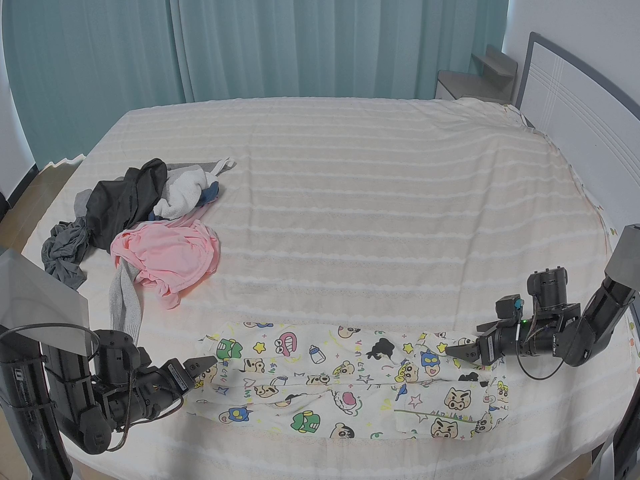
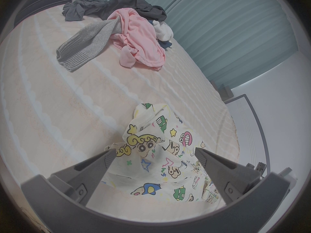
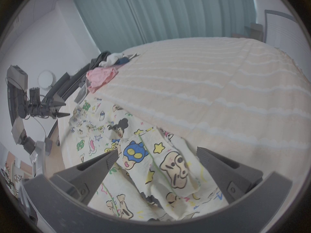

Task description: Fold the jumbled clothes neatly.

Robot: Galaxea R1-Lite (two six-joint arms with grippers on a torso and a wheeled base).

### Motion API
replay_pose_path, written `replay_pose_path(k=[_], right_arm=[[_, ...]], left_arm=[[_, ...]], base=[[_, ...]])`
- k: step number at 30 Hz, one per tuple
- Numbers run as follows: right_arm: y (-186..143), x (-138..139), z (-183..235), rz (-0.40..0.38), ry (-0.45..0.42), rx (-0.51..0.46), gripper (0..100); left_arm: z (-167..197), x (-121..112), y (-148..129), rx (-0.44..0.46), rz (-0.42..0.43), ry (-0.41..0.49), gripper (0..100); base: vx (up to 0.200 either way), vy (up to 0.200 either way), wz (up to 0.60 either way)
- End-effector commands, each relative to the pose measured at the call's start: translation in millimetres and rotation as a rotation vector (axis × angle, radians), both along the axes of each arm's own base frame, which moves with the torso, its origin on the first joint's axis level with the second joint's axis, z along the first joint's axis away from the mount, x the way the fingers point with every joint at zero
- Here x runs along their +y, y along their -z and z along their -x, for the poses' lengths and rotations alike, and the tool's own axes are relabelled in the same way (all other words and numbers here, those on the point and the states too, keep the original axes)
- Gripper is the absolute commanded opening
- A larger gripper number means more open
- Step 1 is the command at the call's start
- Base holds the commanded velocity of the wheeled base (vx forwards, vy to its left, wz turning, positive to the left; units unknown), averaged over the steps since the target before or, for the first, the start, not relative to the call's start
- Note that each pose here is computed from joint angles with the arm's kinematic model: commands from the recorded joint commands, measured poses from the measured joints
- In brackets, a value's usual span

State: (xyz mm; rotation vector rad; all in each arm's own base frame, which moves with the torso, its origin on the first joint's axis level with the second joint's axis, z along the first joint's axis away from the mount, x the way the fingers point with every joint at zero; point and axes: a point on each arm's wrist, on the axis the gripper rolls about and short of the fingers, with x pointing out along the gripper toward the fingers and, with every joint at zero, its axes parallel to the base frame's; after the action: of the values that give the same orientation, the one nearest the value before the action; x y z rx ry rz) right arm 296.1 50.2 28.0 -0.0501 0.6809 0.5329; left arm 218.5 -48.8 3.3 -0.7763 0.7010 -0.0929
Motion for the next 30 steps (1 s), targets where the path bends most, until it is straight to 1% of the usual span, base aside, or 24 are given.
replay_pose_path(k=[1, 7, 12, 18, 21, 26, 30], right_arm=[[-9, 18, -14, 0.050, -0.070, -0.003, 100], [-13, 17, -20, 0.096, -0.101, 0.070, 100], [-15, 16, -27, 0.110, -0.107, 0.076, 100], [-9, 20, -24, 0.125, -0.135, 0.102, 100], [-1, 26, -20, 0.132, -0.157, 0.130, 100], [11, 28, -21, 0.141, -0.167, 0.161, 100], [14, 28, -21, 0.143, -0.167, 0.172, 100]], left_arm=[[-1, -1, 0, -0.008, 0.002, 0.002, 100], [0, -1, 1, -0.005, 0.001, 0.005, 100], [0, -2, 2, -0.002, 0.001, 0.008, 100], [0, -2, 2, -0.002, 0.001, 0.009, 100], [0, -2, 2, -0.002, 0.001, 0.009, 100], [0, -2, 2, -0.002, 0.001, 0.009, 100], [0, -2, 2, 0.000, 0.000, 0.009, 100]], base=[[0.000, 0.000, 0.00], [0.000, 0.000, 0.00], [0.000, 0.000, 0.00], [0.000, 0.000, 0.00], [0.000, 0.000, 0.00], [0.000, 0.000, 0.00], [0.000, 0.000, 0.00]])
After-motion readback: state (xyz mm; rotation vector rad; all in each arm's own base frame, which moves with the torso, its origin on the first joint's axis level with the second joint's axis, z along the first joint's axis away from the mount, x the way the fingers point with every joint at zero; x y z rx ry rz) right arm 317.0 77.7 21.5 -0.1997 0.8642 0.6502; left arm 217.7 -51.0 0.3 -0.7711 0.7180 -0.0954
